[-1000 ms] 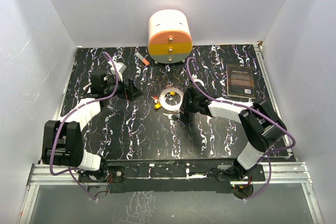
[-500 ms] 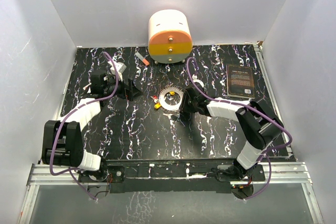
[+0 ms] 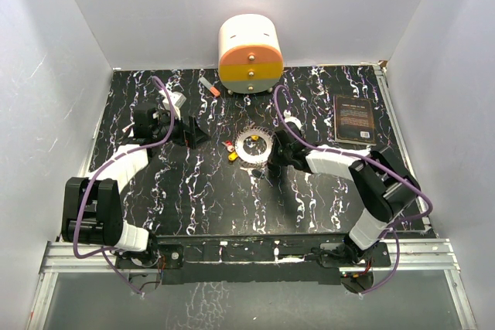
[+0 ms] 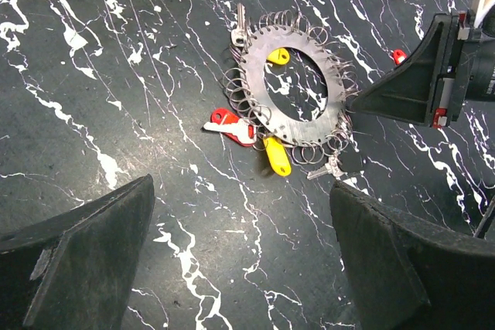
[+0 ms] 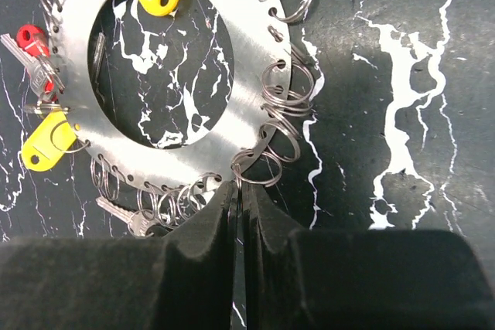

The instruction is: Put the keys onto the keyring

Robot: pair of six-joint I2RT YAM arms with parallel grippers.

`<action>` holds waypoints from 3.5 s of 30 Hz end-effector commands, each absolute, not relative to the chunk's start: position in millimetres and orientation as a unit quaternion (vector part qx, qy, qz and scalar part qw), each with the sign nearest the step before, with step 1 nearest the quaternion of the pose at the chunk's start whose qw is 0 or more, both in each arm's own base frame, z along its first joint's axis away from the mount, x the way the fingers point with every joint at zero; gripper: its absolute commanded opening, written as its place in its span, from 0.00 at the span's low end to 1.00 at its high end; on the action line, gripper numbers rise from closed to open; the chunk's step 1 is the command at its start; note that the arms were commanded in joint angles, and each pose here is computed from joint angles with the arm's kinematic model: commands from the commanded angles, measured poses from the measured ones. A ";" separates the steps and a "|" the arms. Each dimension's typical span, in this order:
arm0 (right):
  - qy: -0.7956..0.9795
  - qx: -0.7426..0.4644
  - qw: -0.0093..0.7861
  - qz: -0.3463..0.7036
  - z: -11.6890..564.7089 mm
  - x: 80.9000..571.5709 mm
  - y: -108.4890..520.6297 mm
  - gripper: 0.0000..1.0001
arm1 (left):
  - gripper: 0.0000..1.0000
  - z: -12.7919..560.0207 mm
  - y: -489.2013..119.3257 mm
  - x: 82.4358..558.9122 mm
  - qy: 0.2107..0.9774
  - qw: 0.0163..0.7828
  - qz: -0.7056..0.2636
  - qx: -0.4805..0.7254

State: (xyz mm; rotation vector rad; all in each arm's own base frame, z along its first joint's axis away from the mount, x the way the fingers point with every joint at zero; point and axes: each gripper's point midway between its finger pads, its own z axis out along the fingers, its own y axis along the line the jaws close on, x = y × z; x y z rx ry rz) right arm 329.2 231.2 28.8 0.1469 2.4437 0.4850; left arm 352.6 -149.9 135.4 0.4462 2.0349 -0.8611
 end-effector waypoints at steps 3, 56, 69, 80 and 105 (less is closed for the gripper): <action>0.899 -0.029 0.394 0.189 69.6 337.5 228.0 0.08 | 0.93 167.3 -164.2 358.4 0.799 0.432 -0.361 0.210; 0.589 -0.172 0.562 0.555 287.4 258.4 290.8 0.08 | 0.84 279.6 -256.4 274.1 0.689 0.355 -0.516 0.364; 0.565 -0.160 0.539 0.604 297.3 247.4 295.2 0.08 | 0.82 290.9 -259.2 246.5 0.642 0.326 -0.569 0.397; 0.577 -0.125 0.553 0.588 302.3 257.0 290.4 0.08 | 0.70 279.4 -262.9 238.3 0.647 0.293 -0.599 0.369; 0.591 -0.117 0.562 0.567 316.9 257.4 306.7 0.08 | 0.73 251.4 -272.0 231.8 0.664 0.256 -0.608 0.352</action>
